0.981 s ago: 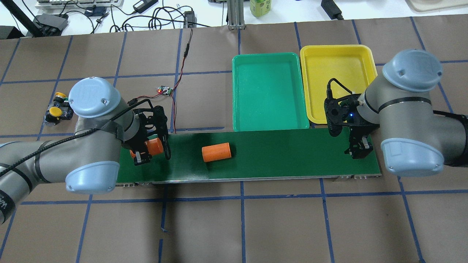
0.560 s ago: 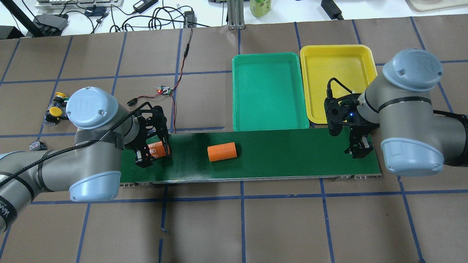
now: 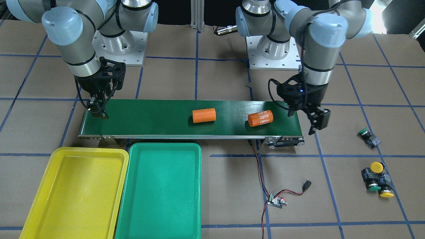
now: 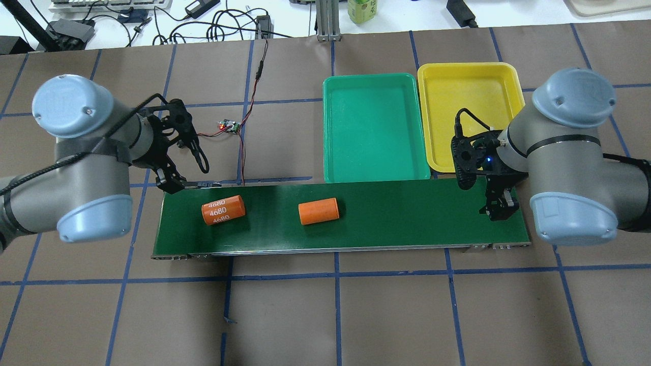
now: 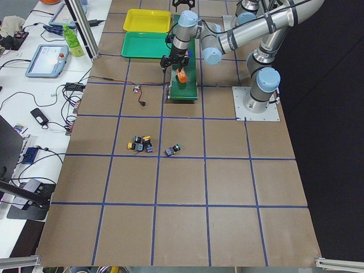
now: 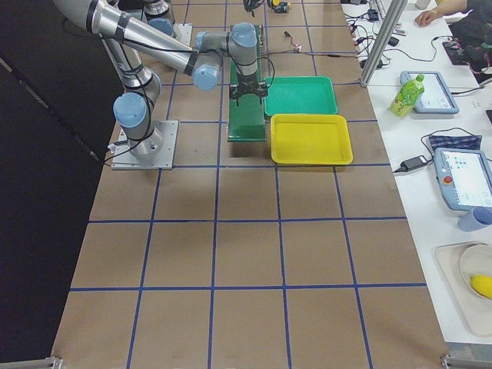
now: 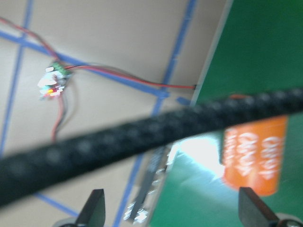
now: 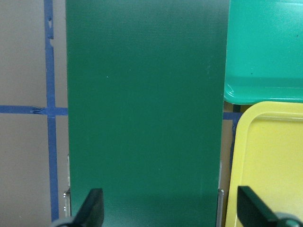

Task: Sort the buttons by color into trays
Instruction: 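Return the left gripper to the pile and grasp the black-capped button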

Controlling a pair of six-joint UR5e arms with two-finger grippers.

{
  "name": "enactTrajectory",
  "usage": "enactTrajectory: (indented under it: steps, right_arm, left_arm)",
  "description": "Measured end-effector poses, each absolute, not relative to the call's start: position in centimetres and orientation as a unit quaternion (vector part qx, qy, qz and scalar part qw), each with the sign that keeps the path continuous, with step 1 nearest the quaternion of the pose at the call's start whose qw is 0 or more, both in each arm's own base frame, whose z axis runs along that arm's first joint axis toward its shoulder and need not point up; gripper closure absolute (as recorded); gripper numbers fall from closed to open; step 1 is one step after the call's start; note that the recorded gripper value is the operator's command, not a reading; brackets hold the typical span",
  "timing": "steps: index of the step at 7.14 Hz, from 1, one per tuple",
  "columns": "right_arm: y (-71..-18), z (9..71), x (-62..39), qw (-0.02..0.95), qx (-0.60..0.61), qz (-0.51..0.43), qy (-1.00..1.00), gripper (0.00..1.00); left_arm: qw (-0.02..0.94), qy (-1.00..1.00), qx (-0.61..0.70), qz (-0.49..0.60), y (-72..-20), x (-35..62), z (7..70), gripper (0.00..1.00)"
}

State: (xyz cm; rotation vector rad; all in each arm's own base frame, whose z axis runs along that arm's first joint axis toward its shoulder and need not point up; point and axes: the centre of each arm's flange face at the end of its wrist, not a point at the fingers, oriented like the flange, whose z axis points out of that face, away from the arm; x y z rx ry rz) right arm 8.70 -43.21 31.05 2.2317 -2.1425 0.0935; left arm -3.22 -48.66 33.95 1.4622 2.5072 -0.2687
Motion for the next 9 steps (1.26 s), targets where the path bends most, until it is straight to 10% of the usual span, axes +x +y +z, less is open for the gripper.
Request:
enactTrajectory:
  steps: [2,4,5,9]
  right_arm:
    - [-43.2,31.1,8.7,0.024,0.721,0.030,-0.692,0.00]
    - [-43.3,31.3,8.8,0.025,0.721,0.031,-0.692,0.30]
    - [-43.3,31.3,8.8,0.026,0.721,0.032,-0.692,0.04]
    - [-43.3,31.4,8.7,0.027,0.720,0.032,-0.693,0.00]
  left_arm:
    - [0.106,0.903,0.412,-0.060,-50.4,10.1,33.6,0.00]
    - [0.086,0.924,0.371,-0.025,-49.0,21.0,30.5,0.00]
    - [0.075,0.938,0.338,-0.017,-48.4,25.1,28.9,0.00]
    - [0.027,0.994,0.107,0.008,-48.8,31.0,21.7,0.00]
